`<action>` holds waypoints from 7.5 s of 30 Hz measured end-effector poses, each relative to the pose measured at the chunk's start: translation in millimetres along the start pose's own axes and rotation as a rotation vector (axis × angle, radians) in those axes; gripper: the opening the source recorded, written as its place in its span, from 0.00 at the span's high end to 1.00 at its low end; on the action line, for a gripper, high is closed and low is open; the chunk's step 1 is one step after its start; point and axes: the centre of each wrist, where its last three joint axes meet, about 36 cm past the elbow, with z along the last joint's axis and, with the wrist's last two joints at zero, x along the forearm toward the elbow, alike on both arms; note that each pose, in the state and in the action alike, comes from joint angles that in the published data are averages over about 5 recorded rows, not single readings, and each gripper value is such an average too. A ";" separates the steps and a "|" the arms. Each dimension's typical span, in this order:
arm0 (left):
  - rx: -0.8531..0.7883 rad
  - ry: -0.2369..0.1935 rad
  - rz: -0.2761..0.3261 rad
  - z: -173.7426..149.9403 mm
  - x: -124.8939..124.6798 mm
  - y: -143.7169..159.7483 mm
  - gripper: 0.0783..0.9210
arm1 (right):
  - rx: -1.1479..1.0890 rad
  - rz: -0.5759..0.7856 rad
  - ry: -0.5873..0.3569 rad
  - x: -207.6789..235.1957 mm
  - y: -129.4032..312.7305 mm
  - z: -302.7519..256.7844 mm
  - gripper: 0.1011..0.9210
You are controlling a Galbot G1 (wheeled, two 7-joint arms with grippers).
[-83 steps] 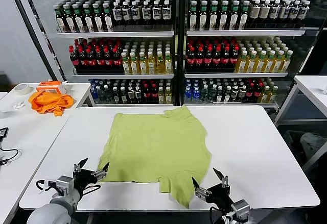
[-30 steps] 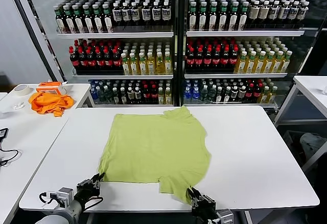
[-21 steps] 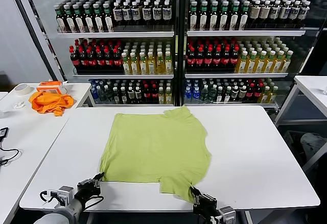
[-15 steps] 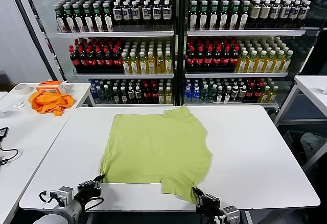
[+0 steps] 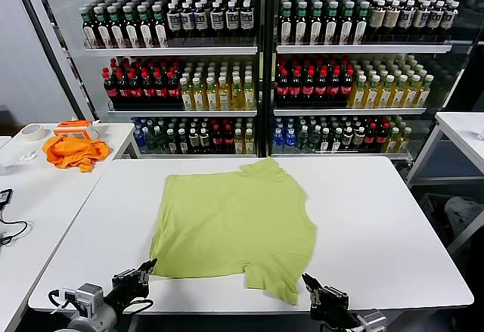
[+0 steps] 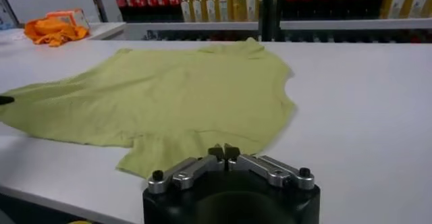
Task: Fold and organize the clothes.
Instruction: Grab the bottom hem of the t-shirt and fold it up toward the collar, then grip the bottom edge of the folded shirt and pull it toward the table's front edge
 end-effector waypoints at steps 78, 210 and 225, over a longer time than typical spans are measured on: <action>-0.019 -0.027 -0.009 2.9 9.0 7.9 0.99 | -0.006 0.000 0.007 -11.8 5.4 -14.2 1.00; -0.050 0.033 0.059 -4.7 -61.1 7.6 0.99 | 0.030 0.085 0.072 -30.5 -38.3 -6.4 1.00; -0.071 0.035 0.043 5.4 -49.6 3.4 0.90 | 0.040 0.108 0.090 -3.4 -27.4 1.1 0.98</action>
